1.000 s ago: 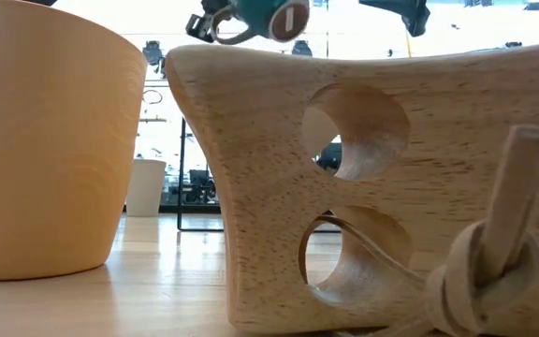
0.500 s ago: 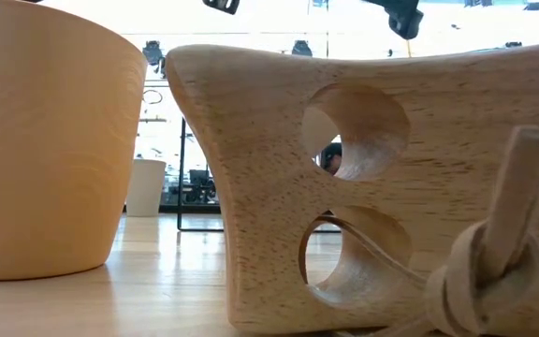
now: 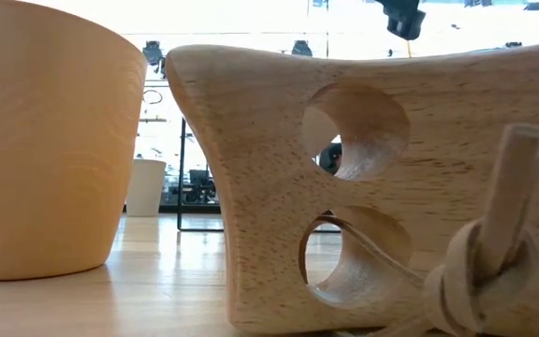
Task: Stack small to large cups/mugs on shelf
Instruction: Put the brown mug on the shelf
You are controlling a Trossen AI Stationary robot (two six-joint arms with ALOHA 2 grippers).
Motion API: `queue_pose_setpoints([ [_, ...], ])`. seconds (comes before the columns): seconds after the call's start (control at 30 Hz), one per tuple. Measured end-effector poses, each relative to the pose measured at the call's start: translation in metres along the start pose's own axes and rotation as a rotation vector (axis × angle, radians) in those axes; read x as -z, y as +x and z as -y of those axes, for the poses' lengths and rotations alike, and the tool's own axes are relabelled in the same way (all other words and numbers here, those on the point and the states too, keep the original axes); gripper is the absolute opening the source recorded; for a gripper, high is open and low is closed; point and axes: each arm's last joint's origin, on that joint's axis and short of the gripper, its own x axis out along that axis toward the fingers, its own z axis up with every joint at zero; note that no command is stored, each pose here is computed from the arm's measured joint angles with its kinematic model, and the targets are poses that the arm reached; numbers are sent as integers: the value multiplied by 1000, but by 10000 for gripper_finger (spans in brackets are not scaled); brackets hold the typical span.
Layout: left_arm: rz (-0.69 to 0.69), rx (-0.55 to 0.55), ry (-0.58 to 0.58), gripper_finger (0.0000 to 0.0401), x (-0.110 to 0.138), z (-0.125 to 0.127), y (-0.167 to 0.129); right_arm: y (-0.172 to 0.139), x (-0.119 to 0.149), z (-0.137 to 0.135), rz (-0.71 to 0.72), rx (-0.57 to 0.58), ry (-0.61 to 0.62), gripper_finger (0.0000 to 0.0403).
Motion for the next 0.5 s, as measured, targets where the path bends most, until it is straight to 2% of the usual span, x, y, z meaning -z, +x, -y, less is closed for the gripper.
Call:
queue_pose_setpoints([
  [0.13,48,40,175,29,0,16,3,2,-7,-9,43,-126,45,311],
  [0.3,30,89,238,29,4,26,11,7,-14,-19,56,-295,109,311],
  [0.5,62,164,348,29,6,43,21,23,-3,-21,-51,-355,195,311],
])
